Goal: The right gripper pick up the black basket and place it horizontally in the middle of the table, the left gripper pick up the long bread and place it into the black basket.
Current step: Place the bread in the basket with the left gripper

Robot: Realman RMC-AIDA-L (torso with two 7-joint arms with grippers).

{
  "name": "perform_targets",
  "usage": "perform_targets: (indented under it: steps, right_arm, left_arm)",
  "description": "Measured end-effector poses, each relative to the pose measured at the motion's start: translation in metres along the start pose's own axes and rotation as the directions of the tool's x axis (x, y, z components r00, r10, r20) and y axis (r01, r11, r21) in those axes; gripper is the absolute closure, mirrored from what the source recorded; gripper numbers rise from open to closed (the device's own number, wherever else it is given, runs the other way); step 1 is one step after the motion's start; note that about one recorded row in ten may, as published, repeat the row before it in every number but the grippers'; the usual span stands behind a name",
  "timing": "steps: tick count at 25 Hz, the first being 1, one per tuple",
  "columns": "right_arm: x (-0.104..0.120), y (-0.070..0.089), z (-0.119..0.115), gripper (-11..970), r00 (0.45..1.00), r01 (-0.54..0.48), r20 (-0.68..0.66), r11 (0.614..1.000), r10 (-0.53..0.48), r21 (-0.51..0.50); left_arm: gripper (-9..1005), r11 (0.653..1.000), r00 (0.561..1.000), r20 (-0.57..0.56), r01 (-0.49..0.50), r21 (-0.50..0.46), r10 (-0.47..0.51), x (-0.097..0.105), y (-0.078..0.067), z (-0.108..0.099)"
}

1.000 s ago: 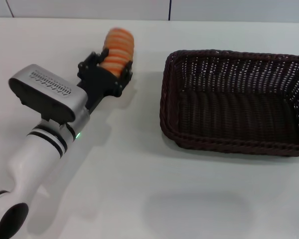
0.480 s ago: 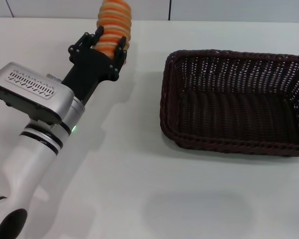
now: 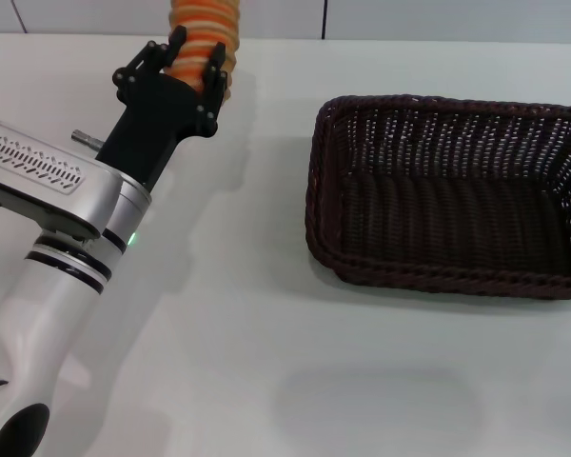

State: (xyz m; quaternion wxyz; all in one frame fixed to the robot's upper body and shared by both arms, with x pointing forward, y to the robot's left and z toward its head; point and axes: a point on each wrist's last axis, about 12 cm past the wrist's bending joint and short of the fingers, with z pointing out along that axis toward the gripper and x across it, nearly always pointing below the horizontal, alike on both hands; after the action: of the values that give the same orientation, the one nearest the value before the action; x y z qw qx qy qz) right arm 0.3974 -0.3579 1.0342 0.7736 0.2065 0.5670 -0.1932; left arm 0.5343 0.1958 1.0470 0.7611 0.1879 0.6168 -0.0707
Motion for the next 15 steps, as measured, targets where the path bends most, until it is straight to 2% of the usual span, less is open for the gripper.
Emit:
perform_targets:
  steps: [8, 15]
  right_arm:
    - [0.001, -0.001, -0.002, 119, 1.000, 0.003, -0.007, 1.000, -0.003, 0.006]
    - [0.003, -0.002, -0.002, 119, 1.000, 0.015, -0.013, 1.000, -0.015, -0.002]
  left_arm:
    - [630, 1.000, 0.999, 0.052, 0.001, -0.007, -0.001, -0.006, 0.000, -0.001]
    - [662, 0.999, 0.986, 0.161, 0.033, 0.029, -0.037, -0.017, -0.007, -0.016]
